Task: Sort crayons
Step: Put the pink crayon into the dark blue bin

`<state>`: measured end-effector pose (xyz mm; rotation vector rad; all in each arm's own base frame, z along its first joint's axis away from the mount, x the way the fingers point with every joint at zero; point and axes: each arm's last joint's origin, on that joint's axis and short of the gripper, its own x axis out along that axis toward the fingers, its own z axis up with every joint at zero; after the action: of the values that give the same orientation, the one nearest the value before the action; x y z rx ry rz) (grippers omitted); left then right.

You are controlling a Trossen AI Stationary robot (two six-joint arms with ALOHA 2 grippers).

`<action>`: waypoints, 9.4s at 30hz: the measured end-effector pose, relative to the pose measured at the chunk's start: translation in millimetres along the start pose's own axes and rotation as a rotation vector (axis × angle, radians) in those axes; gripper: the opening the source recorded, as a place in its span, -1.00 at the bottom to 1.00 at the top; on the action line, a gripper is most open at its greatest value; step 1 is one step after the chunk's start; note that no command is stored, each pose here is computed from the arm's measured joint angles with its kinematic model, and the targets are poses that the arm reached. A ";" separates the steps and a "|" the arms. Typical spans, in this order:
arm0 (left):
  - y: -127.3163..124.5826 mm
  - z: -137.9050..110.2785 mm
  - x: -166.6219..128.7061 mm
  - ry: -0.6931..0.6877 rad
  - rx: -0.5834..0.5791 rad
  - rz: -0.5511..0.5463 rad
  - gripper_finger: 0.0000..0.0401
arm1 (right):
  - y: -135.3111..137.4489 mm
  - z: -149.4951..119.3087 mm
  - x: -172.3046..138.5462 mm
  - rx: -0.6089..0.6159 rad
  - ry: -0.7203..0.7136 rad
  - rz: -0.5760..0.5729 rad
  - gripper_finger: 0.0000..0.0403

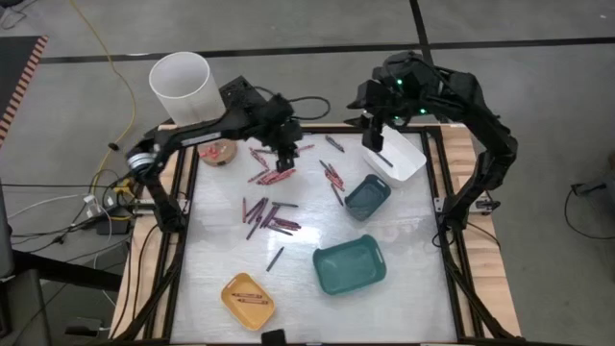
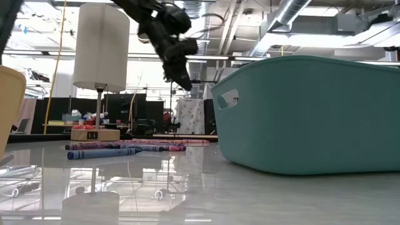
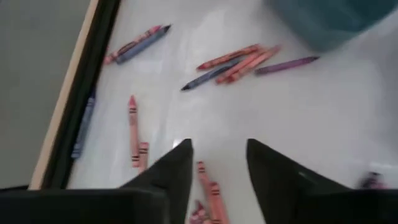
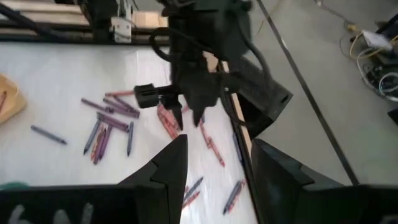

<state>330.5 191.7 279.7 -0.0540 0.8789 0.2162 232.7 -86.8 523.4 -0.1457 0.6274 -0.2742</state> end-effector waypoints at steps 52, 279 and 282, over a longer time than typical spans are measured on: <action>69.7 -19.3 150.5 0.418 -0.177 0.052 -0.72 | -7.2 -15.8 6.3 -0.027 0.162 0.019 -0.14; 7.4 18.4 -17.5 -0.281 -0.014 -0.171 0.16 | 125.8 -138.4 66.6 0.357 -0.004 -0.240 -0.55; 7.7 20.8 -18.9 -0.279 -0.046 -0.322 0.16 | 117.8 -143.9 70.0 0.351 -0.005 -0.380 -0.55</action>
<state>333.0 198.9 307.8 -0.2017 0.5767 -0.0571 225.6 -2.6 343.6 0.0744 0.5344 -0.7447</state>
